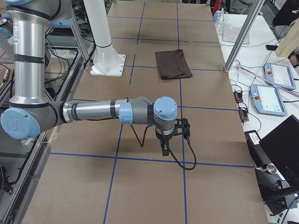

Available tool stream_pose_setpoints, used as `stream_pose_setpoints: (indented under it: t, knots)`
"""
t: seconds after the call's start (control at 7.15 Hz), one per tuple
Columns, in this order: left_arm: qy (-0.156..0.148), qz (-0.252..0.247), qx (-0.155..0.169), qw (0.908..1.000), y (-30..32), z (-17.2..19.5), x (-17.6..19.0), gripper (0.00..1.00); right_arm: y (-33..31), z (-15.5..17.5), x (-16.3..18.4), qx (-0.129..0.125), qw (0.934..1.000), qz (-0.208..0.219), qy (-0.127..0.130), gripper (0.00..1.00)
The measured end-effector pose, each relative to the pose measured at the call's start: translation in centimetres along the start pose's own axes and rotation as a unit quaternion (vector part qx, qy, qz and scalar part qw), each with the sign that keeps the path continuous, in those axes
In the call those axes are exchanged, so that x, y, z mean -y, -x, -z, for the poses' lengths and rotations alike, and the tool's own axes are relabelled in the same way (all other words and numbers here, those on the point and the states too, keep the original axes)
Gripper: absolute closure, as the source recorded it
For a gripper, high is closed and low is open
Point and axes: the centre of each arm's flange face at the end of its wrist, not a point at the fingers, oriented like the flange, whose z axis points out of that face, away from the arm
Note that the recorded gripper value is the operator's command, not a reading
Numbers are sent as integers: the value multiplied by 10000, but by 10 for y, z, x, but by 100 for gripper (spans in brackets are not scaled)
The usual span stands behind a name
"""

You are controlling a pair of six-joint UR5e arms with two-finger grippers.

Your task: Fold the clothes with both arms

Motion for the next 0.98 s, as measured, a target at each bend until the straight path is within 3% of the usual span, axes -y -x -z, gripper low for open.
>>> stream_pose_setpoints:
  t: [0.42,0.98]
  knots:
    - [-16,-14,0,10000,-1,1,1,0,-11,-11,-11,-21,9984,-545,114,0]
    - [-43,-37,6,10000,-4,4,1,0,-12,-12,-13,5,9974,-704,130,0]
